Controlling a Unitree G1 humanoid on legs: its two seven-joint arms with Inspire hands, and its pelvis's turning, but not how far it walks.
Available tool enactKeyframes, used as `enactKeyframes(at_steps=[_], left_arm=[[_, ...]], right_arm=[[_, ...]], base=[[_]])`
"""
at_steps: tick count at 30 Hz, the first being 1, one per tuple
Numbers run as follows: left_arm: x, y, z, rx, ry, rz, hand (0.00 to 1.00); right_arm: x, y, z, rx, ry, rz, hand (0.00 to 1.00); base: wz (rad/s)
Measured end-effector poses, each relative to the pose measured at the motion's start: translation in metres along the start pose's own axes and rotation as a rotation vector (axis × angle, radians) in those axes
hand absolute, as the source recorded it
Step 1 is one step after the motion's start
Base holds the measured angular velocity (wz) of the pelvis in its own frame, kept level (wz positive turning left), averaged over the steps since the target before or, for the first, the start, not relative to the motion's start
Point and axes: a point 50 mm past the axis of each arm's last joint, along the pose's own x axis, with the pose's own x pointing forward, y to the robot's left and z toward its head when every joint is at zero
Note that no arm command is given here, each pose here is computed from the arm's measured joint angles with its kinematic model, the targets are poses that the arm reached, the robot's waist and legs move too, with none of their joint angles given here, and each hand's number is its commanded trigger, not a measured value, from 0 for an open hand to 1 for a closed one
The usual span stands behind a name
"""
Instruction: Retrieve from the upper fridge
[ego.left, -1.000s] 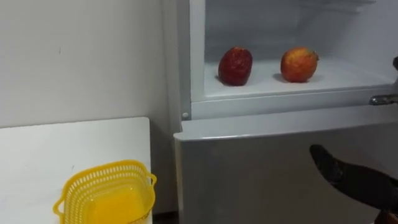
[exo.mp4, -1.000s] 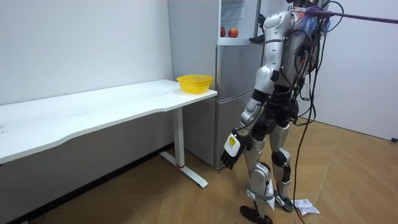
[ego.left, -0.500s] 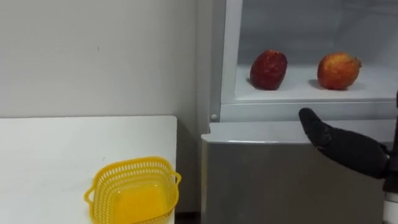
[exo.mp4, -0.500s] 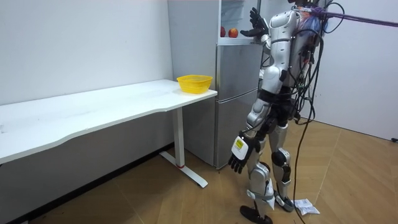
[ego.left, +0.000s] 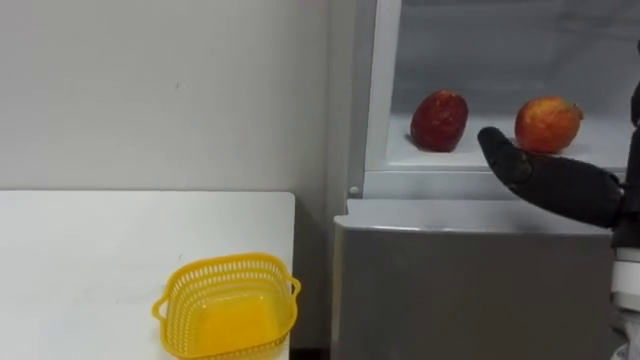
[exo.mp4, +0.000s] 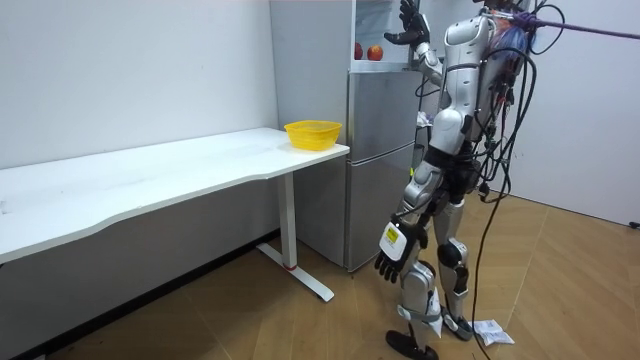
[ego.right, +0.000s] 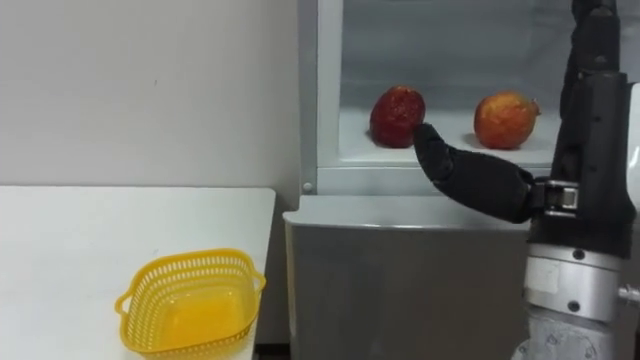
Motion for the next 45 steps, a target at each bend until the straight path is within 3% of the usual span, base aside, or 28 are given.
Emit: enactKeyframes(at_steps=[13, 29, 38, 45], left_arm=[[0.001, 0.009, 0.016, 0.028, -0.048, 0.022, 0.0], [0.001, 0.011, 0.017, 0.025, -0.052, 0.014, 0.0], [0.0, 0.012, 0.012, 0.018, -0.032, 0.012, 0.0], [0.0, 0.011, 0.011, 0.018, -0.027, 0.001, 0.0]], right_arm=[[0.016, 0.002, -0.014, -0.026, 0.022, -0.019, 0.0], [0.021, 0.003, -0.023, -0.02, 0.067, 0.011, 0.0], [0.046, 0.012, -0.029, -0.007, 0.097, 0.017, 0.0], [0.048, 0.019, -0.034, 0.013, 0.13, 0.08, 0.0]], base=[[0.04], [0.03], [0.03], [0.04]])
